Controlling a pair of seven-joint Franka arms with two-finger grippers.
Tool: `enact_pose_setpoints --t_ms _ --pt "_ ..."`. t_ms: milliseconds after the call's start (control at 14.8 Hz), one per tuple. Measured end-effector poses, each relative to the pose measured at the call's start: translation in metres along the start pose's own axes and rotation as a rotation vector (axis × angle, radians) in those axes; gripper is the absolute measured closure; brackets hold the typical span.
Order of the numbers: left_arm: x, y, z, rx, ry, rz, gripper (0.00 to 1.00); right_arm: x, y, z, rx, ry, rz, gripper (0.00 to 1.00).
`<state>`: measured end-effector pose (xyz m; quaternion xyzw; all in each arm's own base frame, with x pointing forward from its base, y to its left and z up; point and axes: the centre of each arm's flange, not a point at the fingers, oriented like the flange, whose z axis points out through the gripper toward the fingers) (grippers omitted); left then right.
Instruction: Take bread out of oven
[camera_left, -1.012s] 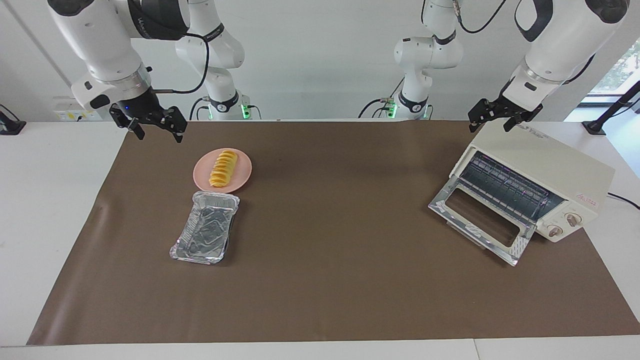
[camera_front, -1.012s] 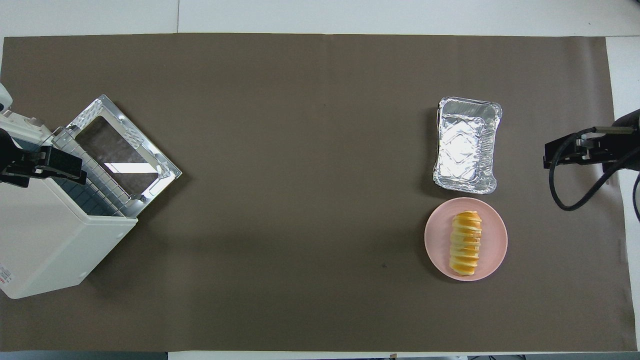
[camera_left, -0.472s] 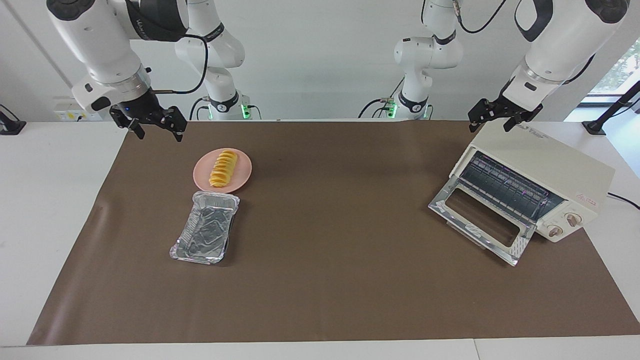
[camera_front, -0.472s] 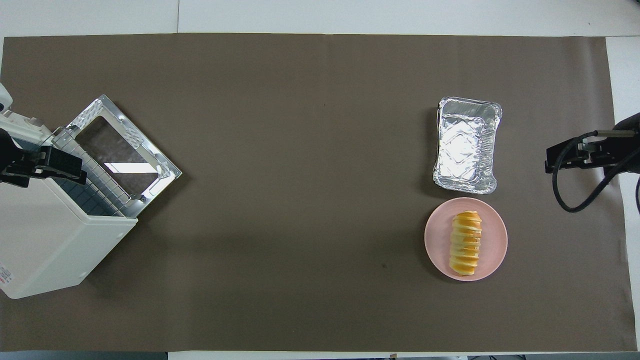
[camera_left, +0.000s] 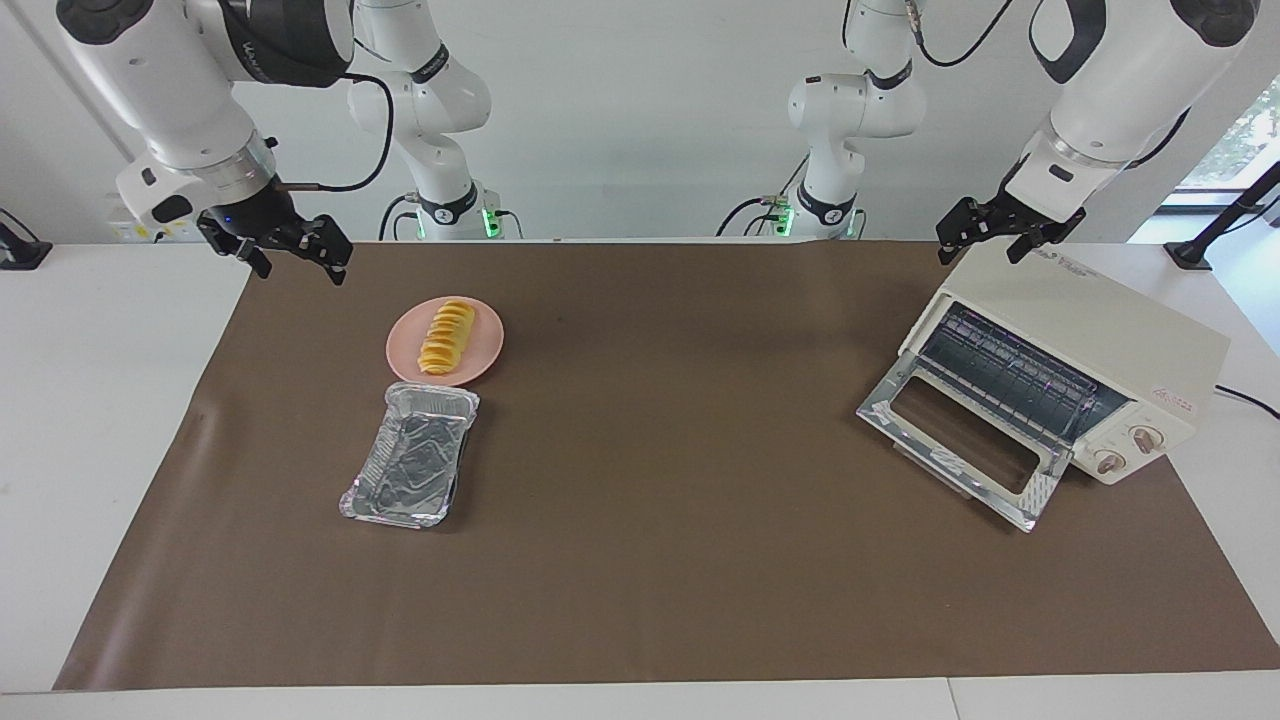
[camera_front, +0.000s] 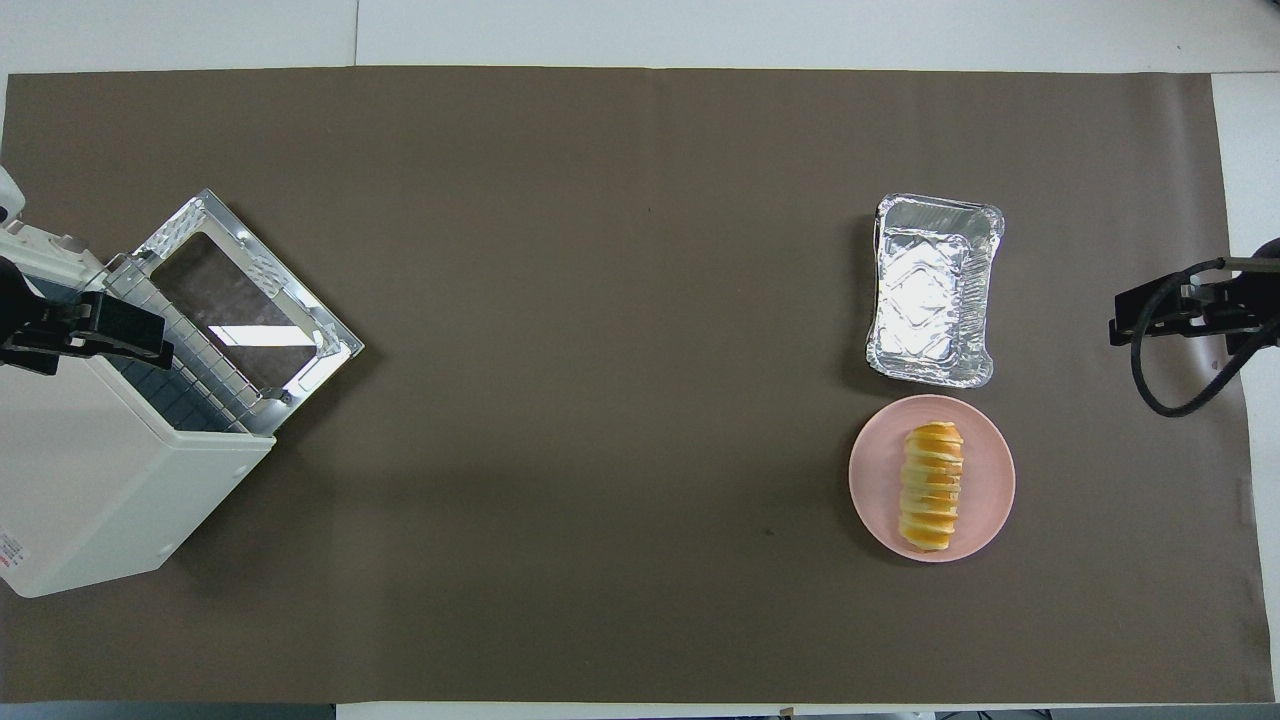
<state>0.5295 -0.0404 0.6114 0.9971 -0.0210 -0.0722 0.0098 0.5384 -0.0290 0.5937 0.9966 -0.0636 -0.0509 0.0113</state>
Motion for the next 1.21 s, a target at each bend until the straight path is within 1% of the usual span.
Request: enact_pose_setpoints --t_ms 810,1215 --pt "0.0 0.0 0.0 0.0 0.0 0.0 0.0 0.0006 0.0008 0.0009 0.0 -0.002 -0.009 0.0" --pt "0.0 0.0 0.0 0.0 0.0 0.0 0.0 0.0006 0.0013 0.001 -0.001 -0.003 -0.087 0.0"
